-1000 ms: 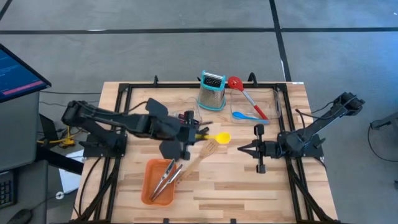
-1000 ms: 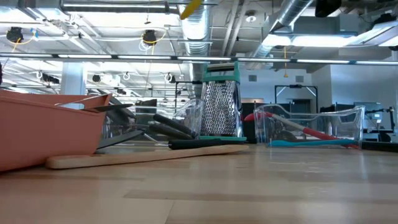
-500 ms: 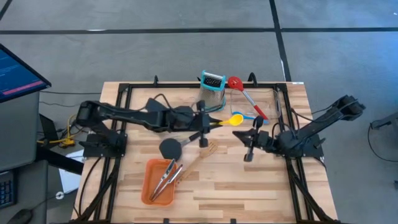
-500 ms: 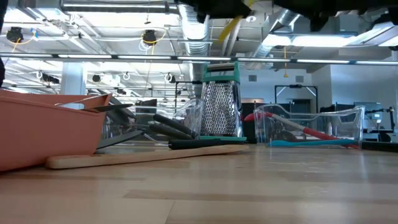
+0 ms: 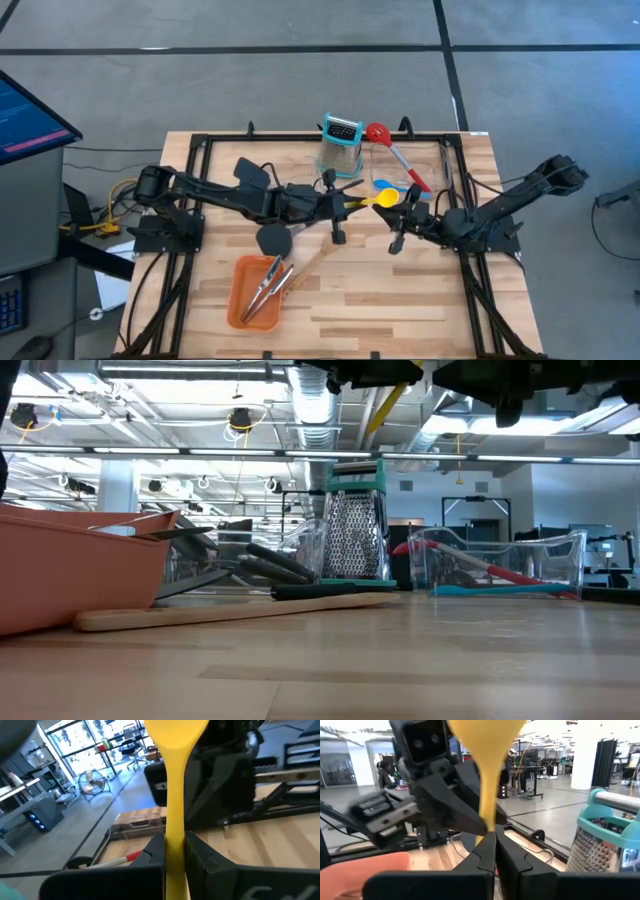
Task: Pick & Place Kitchen Items
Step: Put the yellow serving spoon into the right transparent bin
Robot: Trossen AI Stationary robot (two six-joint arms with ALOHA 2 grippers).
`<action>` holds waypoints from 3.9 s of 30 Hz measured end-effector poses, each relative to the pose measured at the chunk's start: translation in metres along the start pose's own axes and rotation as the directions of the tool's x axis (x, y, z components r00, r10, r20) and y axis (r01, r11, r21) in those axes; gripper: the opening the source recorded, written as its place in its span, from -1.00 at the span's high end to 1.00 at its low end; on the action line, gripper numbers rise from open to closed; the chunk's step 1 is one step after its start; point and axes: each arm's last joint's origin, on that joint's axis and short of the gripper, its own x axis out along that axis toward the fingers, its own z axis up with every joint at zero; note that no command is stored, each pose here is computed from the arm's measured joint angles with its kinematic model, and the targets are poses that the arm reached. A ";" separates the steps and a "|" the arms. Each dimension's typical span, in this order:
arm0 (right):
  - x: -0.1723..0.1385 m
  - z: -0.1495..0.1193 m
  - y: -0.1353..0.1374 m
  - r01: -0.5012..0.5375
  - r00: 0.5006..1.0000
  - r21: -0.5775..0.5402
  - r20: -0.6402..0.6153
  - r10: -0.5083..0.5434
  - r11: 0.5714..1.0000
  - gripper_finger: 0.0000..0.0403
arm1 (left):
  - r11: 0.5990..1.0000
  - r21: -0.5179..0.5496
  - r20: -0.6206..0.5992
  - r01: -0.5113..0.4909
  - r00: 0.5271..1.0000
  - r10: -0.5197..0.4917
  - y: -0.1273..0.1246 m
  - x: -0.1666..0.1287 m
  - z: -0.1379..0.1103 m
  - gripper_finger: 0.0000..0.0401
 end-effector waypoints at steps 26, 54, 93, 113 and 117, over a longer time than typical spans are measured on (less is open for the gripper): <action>0.001 -0.001 -0.001 -0.008 1.000 -0.011 -0.007 0.008 1.000 -0.08 | 0.997 -0.051 -0.036 0.057 0.998 -0.059 -0.015 0.016 -0.022 0.96; 0.001 0.001 0.001 -0.063 0.998 -0.044 0.008 0.064 0.997 0.89 | 0.984 -0.120 0.036 0.131 0.991 -0.128 -0.018 0.016 -0.017 0.96; 0.001 0.001 0.000 -0.058 0.998 -0.072 0.009 0.058 0.996 0.92 | 0.981 -0.139 0.054 0.138 0.990 -0.132 -0.018 0.017 -0.016 0.25; 0.006 -0.005 -0.020 0.359 0.927 -0.222 -0.029 -0.374 0.907 0.92 | 0.980 -0.136 -0.077 0.147 0.984 -0.158 0.040 -0.108 0.023 0.51; 0.012 -0.009 -0.033 0.471 0.862 -0.302 -0.041 -0.505 0.829 0.93 | 0.972 -0.192 -0.059 0.139 0.987 -0.153 0.045 -0.132 0.010 0.58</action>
